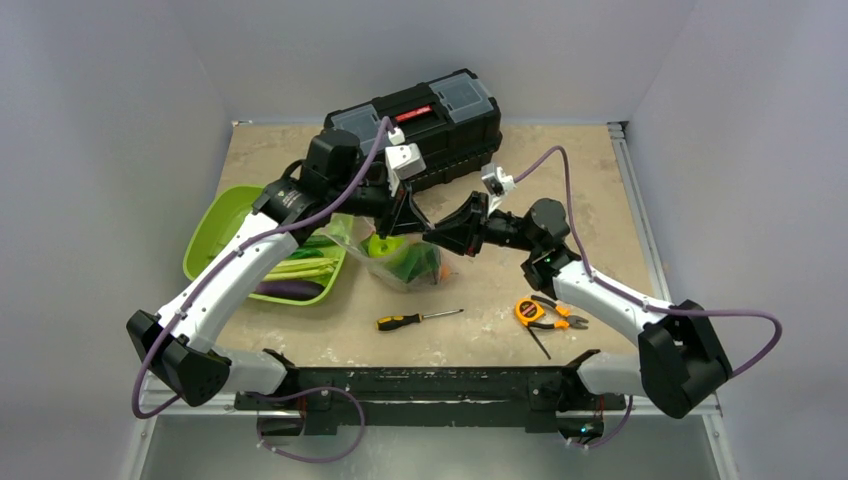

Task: Place the food in the zip-top bag and seal the zipper
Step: Zip the zipper food storage bag at the center of the board.

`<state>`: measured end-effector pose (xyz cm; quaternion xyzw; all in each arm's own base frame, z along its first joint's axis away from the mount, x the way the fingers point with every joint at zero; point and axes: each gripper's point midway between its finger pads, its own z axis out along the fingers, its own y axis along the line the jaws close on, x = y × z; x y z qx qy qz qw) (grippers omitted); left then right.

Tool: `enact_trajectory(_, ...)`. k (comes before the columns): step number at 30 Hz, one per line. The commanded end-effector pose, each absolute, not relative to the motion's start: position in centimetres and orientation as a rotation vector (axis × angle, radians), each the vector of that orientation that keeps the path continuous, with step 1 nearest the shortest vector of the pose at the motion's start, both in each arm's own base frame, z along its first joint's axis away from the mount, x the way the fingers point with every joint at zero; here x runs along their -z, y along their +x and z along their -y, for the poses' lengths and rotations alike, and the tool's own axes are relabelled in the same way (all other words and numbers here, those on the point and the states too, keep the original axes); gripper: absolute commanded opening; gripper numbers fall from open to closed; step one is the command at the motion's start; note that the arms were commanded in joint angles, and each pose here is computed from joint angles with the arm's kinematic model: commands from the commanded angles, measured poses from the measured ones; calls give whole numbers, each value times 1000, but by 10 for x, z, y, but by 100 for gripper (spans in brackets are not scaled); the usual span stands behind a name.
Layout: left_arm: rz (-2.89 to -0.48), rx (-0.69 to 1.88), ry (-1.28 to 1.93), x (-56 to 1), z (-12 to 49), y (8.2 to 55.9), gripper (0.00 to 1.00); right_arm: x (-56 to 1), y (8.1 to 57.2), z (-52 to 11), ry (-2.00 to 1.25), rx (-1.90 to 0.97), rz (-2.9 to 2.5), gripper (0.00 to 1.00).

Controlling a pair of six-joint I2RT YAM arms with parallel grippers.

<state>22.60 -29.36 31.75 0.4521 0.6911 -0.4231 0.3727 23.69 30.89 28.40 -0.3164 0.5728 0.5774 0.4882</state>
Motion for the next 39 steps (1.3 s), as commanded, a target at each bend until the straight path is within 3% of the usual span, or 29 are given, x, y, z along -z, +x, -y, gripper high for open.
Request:
enact_trajectory(1,-1690,1110,1144,-345,295,222,0,-307,234,-311,-836,-1401,-1293,9)
enact_trajectory(2,-1704,1092,1134,-343,293,224,1,-309,233,-312,-833,-1411,-1286,3)
enact_trajectory(4,-1727,1069,1129,-337,290,225,5,-310,232,-312,-824,-1427,-1279,0)
enact_trajectory(8,-1773,1001,1120,-322,281,227,39,-310,233,-309,-778,-1433,-1289,0)
enact_trajectory(10,-1777,960,1123,-314,274,226,50,-310,234,-308,-759,-1433,-1295,0)
enact_trajectory(15,-1766,871,1142,-297,261,224,57,-312,232,-308,-762,-1440,-1294,0)
enact_trajectory(19,-1748,862,1135,-299,262,226,50,-310,230,-309,-781,-1447,-1292,0)
enact_trajectory(25,-1753,893,1147,-300,266,227,31,-311,229,-309,-798,-1442,-1284,0)
enact_trajectory(31,-1760,901,1151,-301,265,227,0,-310,233,-309,-819,-1400,-1320,0)
enact_trajectory(32,-1754,902,1153,-303,265,227,0,-307,237,-309,-819,-1383,-1349,1)
enact_trajectory(36,-1732,918,1167,-307,266,223,0,-303,249,-306,-833,-1278,-1488,29)
enact_trajectory(39,-1710,929,1188,-309,267,220,0,-317,247,-305,-852,-1275,-1536,44)
